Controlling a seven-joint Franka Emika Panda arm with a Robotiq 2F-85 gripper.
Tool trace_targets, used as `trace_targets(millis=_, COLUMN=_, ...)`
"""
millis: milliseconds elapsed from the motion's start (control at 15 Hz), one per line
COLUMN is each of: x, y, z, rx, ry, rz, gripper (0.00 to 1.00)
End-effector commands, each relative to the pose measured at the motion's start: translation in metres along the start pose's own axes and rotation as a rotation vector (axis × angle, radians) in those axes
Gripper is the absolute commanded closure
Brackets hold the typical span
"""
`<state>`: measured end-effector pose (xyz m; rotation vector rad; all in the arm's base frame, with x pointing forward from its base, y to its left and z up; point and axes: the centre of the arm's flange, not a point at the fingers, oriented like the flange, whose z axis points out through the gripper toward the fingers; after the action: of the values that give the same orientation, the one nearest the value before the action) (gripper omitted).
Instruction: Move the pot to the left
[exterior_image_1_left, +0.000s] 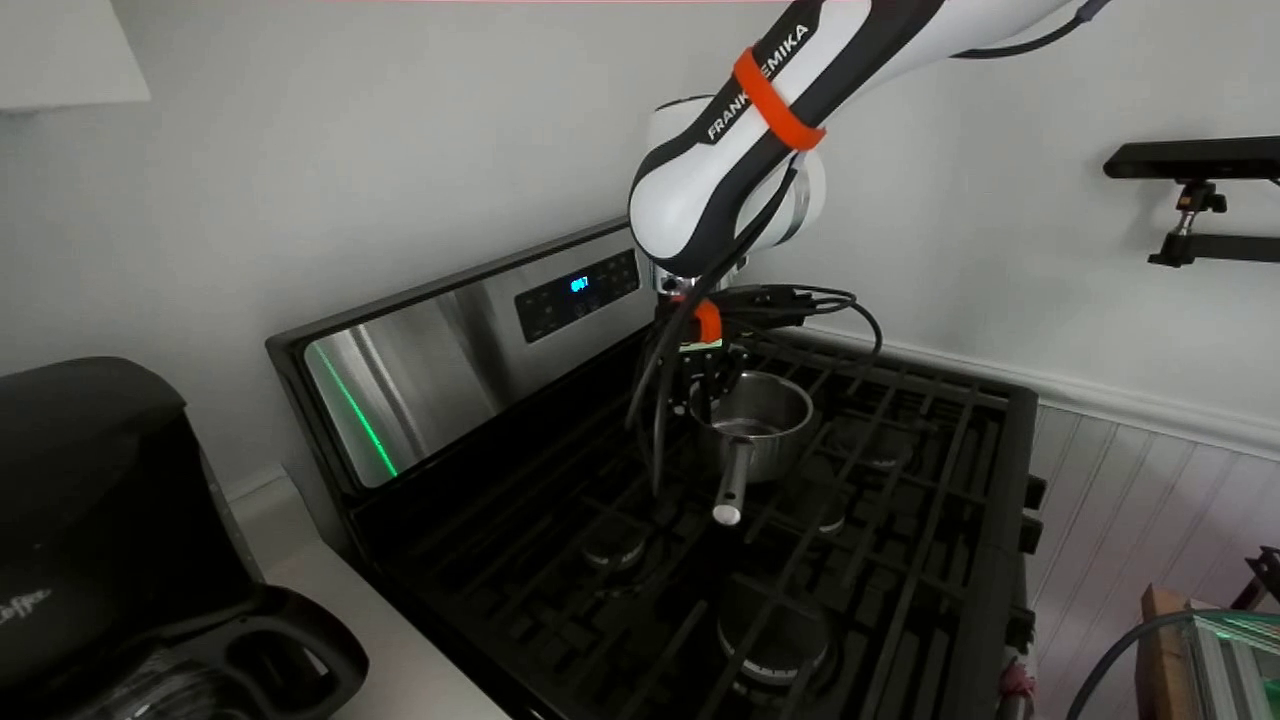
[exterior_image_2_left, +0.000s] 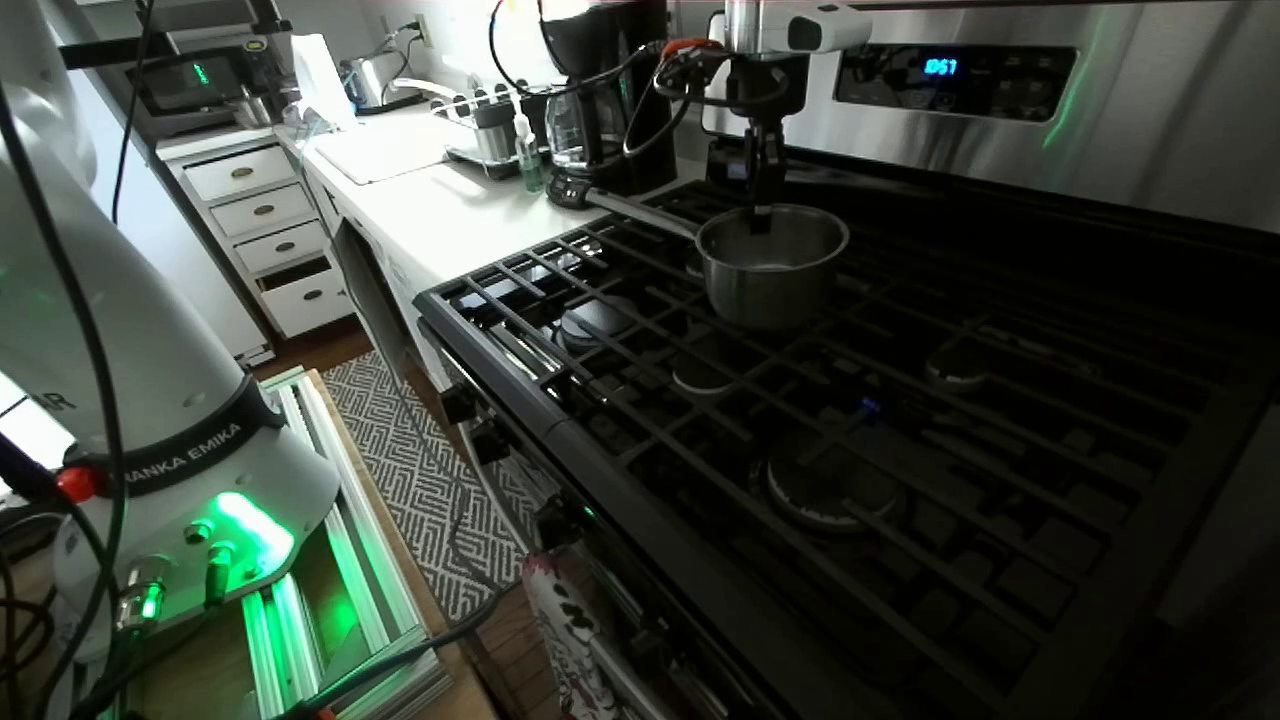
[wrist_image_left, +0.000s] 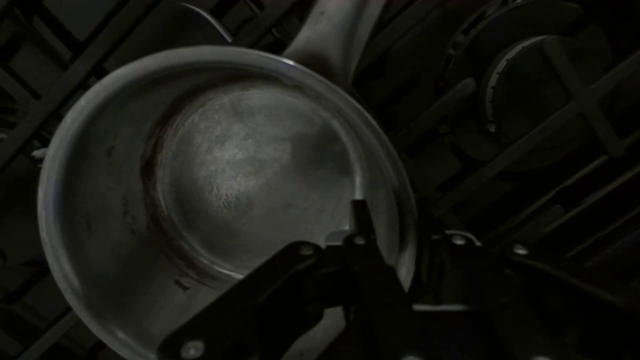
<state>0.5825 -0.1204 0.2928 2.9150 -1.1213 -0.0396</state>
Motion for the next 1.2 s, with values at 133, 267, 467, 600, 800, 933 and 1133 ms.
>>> trace_targets(millis=133, x=0.003, y=0.000, z=-0.001, rx=-0.026, ry=0.025, rz=0.025, gripper=0.29)
trace_targets(millis=267, x=0.004, y=0.002, z=-0.005, rx=-0.022, ry=0.026, rz=0.028, gripper=0.17)
trace_targets(millis=467, x=0.003, y=0.011, z=-0.019, rx=-0.015, ry=0.027, rz=0.056, gripper=0.00)
trace_targets(millis=600, x=0.002, y=0.021, z=-0.035, rx=0.006, ry=0.046, rz=0.071, gripper=0.00)
trace_targets(millis=800, x=0.002, y=0.038, z=-0.065, rx=0.019, ry=0.079, rz=0.084, gripper=0.00)
trace_targets(millis=933, x=0.000, y=0.053, z=-0.089, rx=0.017, ry=0.099, rz=0.085, gripper=0.00)
trace_targets(millis=1133, x=-0.003, y=0.076, z=-0.118, rx=-0.027, ry=0.101, rz=0.095, gripper=0.00)
